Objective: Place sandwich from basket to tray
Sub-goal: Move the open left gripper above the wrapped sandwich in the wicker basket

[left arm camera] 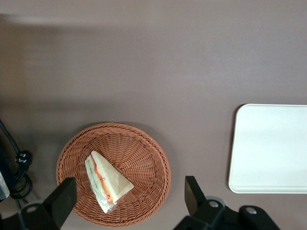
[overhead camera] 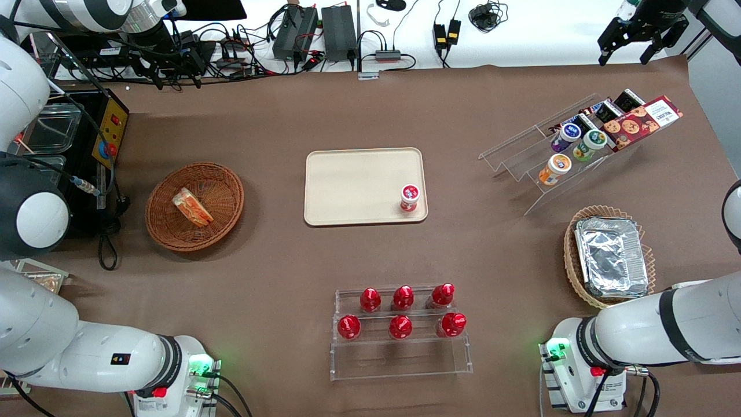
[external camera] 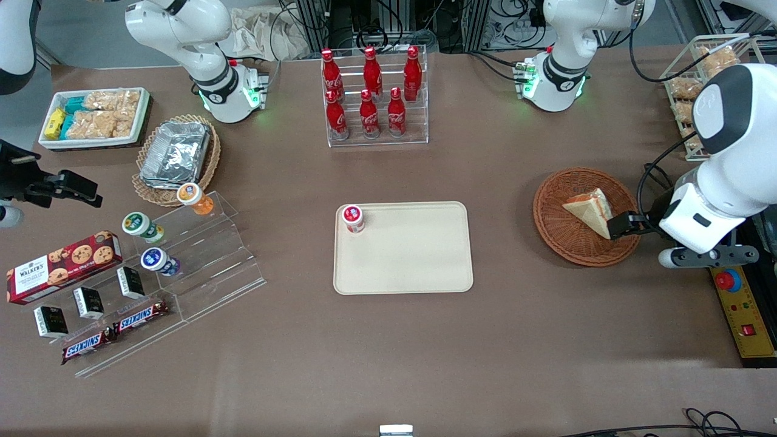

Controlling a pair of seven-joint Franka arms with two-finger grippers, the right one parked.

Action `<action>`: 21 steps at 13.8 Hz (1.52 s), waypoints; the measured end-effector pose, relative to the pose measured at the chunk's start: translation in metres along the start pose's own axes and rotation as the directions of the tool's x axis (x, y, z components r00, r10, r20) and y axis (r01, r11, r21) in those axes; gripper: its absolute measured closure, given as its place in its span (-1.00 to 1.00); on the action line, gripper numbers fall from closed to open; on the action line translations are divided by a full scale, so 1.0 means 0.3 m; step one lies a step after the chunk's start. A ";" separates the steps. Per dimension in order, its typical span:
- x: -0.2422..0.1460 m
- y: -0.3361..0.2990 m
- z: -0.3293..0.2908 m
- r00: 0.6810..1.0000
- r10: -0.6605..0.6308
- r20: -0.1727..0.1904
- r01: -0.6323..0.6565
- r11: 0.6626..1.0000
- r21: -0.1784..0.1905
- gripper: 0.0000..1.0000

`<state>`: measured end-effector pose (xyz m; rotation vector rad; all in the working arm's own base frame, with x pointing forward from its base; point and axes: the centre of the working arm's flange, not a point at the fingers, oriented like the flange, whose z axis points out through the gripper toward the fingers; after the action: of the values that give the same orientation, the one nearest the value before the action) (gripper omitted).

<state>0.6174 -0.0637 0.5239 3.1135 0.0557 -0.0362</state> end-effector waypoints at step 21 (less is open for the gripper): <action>-0.055 -0.015 0.000 0.997 -0.015 0.070 0.016 1.000 -0.011 -1.00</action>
<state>0.6009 -0.0599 0.5242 3.0974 0.0786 -0.1449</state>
